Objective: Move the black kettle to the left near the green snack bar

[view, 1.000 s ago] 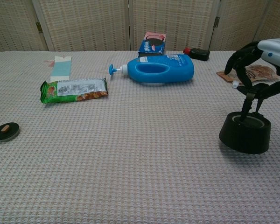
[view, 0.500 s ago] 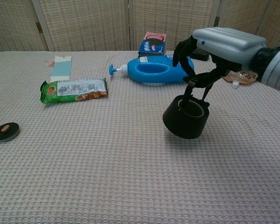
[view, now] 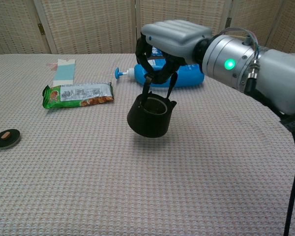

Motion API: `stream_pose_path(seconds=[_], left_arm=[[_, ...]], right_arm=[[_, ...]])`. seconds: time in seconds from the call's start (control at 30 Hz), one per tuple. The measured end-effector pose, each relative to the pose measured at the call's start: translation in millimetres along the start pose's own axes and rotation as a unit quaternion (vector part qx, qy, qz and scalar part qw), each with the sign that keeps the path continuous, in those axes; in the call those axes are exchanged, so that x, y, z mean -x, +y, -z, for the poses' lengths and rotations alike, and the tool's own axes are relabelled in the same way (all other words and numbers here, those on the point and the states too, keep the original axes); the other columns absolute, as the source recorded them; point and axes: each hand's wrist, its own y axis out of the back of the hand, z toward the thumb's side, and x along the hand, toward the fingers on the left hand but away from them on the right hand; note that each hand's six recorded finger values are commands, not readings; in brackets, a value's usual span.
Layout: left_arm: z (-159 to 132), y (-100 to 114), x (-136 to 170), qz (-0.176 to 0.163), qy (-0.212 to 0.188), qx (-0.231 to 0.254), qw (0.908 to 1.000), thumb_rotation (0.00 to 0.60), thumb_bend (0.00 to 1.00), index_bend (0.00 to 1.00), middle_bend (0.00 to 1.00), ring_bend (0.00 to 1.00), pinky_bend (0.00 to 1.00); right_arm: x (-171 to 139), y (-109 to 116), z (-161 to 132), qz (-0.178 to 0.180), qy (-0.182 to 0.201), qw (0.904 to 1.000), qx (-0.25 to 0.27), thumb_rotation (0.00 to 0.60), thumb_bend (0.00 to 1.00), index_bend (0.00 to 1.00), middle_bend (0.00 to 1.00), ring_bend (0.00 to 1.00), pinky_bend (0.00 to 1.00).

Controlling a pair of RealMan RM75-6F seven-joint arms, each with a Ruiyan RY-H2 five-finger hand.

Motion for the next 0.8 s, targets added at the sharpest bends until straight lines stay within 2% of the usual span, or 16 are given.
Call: stream_pose_path(seconds=[0.17,0.57,0.8], left_arm=[[0.6,0.2,0.0,0.001,-0.001,0.0,1.0,0.6,0.39,0.19,0.09,0.12,0.0],[7.7,0.3,2.7,0.002,0.008,-0.003,1.0,0.6,0.39,0.19,0.08,0.12,0.0],[8.8,-2.6,1.9,0.006,0.01,-0.003,0.9999,0.6,0.39,0.19,0.09,0.12,0.0]], right_arm=[[19.1,-4.3,-20.1,-0.014,-0.003,0.9999,-0.005,0.6,0.51,0.75,0.36,0.3,0.12],[53.9,-13.9,-42.9,-0.036,-0.013,0.9991,-0.019,0.6,0.51,0.73,0.36,0.3,0.12],[67.7,-15.5,-50.0,-0.045,-0.025,0.9986,-0.013,0.6,0.51,0.64,0.34,0.3,0.12]])
